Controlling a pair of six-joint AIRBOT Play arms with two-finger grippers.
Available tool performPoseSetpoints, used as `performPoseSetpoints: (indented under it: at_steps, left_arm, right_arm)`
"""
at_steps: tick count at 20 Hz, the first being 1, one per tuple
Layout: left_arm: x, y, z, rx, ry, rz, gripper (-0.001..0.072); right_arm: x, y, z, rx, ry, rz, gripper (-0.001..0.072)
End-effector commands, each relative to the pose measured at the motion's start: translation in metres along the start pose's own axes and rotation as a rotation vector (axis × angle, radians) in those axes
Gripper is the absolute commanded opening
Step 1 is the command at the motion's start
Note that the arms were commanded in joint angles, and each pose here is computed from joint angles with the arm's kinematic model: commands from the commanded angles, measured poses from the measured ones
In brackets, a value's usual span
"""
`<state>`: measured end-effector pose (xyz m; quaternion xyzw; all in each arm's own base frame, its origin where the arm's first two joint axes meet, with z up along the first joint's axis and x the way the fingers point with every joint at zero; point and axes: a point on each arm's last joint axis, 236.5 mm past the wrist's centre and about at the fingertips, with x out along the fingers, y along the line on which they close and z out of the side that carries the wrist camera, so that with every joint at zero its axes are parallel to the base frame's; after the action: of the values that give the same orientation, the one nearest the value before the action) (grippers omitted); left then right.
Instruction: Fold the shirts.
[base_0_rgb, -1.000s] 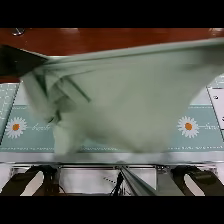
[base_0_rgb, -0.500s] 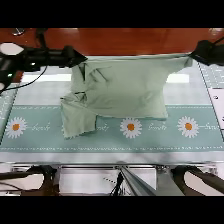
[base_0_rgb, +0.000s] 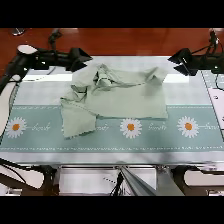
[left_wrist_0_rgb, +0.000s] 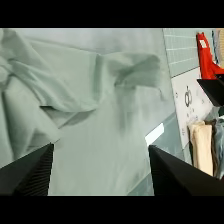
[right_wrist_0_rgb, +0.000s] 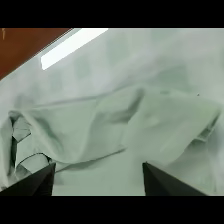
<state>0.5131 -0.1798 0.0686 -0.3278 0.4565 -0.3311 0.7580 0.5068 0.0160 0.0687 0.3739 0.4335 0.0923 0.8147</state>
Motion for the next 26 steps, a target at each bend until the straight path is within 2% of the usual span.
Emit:
performPoseSetpoints:
  at_steps: [1,2,4,6,7,11,16,26]
  left_arm:
    - [-0.066,0.058,-0.026,-0.116,0.174,0.192,0.0703]
    - [-0.093,0.082,-0.036,-0.147,0.205,0.275,0.0703]
    - [-0.142,0.124,-0.053,-0.213,0.214,0.423,0.0703]
    - [-0.161,0.150,-0.076,-0.301,0.194,0.452,0.0702]
    - [-0.162,0.161,-0.093,-0.352,0.200,0.443,0.0702]
    - [-0.146,0.186,-0.145,-0.416,0.249,0.400,0.0700]
    - [-0.130,0.182,-0.121,-0.362,0.133,0.324,0.0699]
    - [-0.082,0.185,-0.139,-0.329,0.235,0.283,0.0698]
  right_arm:
    - [-0.031,-0.025,-0.003,0.042,0.062,0.026,0.0630]
    - [-0.053,-0.042,-0.007,0.031,0.084,-0.019,0.0629]
    - [-0.095,-0.094,-0.026,-0.006,0.154,-0.209,0.0629]
    - [-0.135,-0.143,-0.047,0.012,0.181,-0.383,0.0629]
    - [-0.144,-0.155,-0.058,0.053,0.163,-0.396,0.0629]
    - [-0.137,-0.158,-0.106,0.154,0.098,-0.279,0.0629]
    - [-0.113,-0.138,-0.141,0.202,0.118,-0.135,0.0628]
    - [-0.107,-0.133,-0.149,0.243,0.131,-0.094,0.0627]
